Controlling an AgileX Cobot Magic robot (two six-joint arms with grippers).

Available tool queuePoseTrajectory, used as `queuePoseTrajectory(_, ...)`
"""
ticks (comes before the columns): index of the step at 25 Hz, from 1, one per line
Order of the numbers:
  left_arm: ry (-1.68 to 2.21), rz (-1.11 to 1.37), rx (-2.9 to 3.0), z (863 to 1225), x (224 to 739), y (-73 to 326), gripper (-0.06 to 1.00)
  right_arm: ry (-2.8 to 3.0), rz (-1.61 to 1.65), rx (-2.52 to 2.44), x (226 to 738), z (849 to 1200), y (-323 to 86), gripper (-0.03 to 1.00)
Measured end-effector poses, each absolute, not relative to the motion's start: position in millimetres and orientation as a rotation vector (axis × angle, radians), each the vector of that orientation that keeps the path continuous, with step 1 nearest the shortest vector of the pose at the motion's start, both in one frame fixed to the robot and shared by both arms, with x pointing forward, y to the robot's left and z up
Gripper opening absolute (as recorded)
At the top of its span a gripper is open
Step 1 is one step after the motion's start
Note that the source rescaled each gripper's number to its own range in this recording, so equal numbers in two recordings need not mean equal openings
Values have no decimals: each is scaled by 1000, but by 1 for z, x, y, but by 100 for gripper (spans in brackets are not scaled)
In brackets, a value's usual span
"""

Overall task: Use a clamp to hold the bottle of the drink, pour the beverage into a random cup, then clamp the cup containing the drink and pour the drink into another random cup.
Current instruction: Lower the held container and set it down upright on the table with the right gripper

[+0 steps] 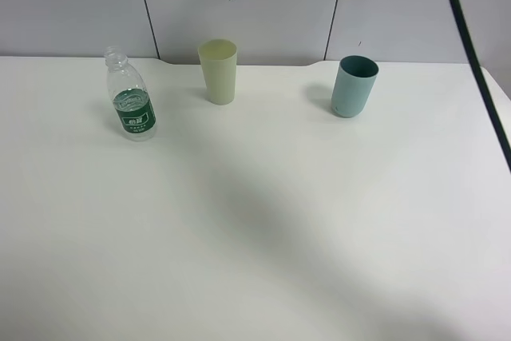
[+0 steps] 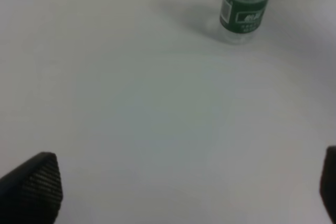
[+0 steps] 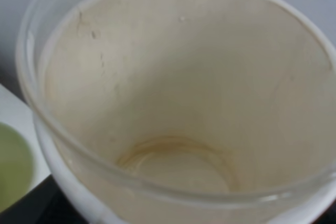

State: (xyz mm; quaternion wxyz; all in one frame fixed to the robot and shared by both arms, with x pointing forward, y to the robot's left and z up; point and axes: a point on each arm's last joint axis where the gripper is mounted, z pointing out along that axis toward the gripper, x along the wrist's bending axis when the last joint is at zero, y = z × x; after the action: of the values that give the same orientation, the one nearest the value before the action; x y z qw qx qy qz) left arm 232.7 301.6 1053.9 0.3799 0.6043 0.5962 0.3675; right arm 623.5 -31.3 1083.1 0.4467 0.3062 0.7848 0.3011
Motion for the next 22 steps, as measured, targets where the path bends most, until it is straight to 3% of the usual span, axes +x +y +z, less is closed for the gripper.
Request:
queuePoseTrajectory(11, 1523, 939, 1543, 1054, 233, 302, 100, 1998, 1353, 863, 568, 1092, -31, 2)
queuePoseTrajectory(17, 1523, 939, 1543, 1054, 233, 302, 100, 2020, 1431, 819, 548, 1071, -38, 2)
queuePoseTrajectory(22, 1523, 939, 1543, 1054, 233, 302, 100, 2082, 1389, 760, 535, 1033, -46, 2)
